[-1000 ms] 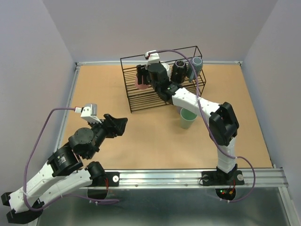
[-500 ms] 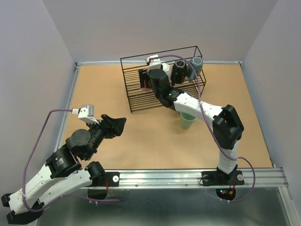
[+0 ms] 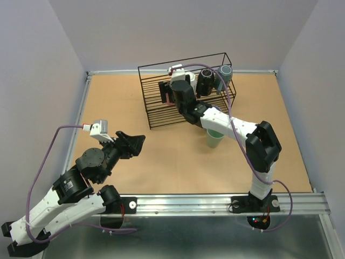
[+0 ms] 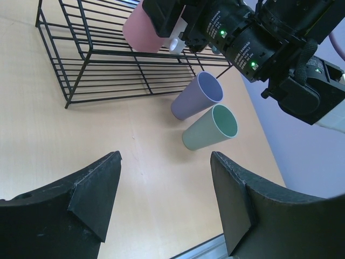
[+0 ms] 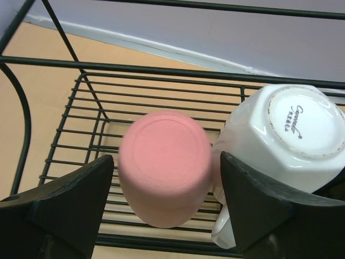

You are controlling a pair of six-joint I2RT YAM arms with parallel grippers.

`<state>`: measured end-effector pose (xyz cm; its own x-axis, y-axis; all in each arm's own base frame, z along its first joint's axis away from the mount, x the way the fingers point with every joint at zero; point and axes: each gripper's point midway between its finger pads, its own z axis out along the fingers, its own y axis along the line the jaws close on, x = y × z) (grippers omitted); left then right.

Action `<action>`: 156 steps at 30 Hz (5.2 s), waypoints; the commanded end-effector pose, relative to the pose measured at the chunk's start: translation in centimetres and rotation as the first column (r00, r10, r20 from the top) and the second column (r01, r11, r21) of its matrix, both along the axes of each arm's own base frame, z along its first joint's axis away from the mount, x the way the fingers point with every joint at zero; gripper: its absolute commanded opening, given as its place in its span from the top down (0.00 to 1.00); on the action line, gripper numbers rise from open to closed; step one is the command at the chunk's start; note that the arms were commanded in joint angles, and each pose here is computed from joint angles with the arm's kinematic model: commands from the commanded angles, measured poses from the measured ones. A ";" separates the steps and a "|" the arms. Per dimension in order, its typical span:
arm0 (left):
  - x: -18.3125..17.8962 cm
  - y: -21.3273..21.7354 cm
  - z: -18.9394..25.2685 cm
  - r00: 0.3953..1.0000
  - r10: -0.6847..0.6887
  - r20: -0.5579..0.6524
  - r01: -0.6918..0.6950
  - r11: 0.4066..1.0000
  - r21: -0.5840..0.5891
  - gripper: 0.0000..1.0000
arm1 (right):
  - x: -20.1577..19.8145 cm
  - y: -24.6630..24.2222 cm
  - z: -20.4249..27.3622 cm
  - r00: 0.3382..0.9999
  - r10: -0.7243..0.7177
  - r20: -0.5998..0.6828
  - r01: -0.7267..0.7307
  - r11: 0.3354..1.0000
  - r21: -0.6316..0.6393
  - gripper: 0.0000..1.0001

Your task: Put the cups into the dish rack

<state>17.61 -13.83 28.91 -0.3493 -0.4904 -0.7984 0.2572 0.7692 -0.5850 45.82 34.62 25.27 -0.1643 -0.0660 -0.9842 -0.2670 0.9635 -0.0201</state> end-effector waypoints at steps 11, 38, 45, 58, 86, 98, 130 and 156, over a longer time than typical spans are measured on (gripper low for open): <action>-0.3 0.0 1.1 1.000 -0.004 0.012 0.004 0.998 -0.056 0.22 | -2.4 -0.8 4.7 0.999 0.030 0.030 -0.031 0.999 0.033 0.00; 3.4 -15.8 -4.9 0.933 -0.312 -0.182 0.340 0.928 0.154 0.25 | -18.2 -18.6 13.2 0.991 -0.130 0.036 0.110 0.933 0.344 0.00; 6.2 -23.3 -7.1 0.907 -0.337 -0.253 0.395 0.890 0.229 0.25 | -22.6 -23.7 13.2 0.984 -0.178 -0.010 0.165 0.890 0.425 0.00; 11.3 -29.3 -11.3 0.898 -0.209 -0.387 0.364 0.846 0.389 0.31 | -25.7 -28.0 14.3 0.972 -0.230 -0.041 0.223 0.862 0.456 0.00; 11.3 -28.4 -13.7 0.890 -0.155 -0.429 0.359 0.818 0.449 1.00 | -24.8 -26.3 14.3 0.976 -0.204 -0.071 0.215 0.877 0.429 0.00; 9.7 -22.9 -1.1 0.972 -0.184 -0.146 0.215 0.947 0.240 1.00 | -23.7 -22.4 15.4 0.989 -0.105 -0.102 0.143 0.842 0.520 0.00; 3.9 -7.9 11.0 0.952 0.047 0.303 0.080 0.917 -0.392 1.00 | -22.6 -8.8 17.1 0.915 0.373 -0.154 0.055 0.264 0.963 0.00; 2.5 -7.9 12.1 0.924 0.033 0.381 0.189 0.828 -0.529 1.00 | -21.7 -5.5 18.7 0.878 0.474 -0.066 -0.001 0.140 0.990 0.12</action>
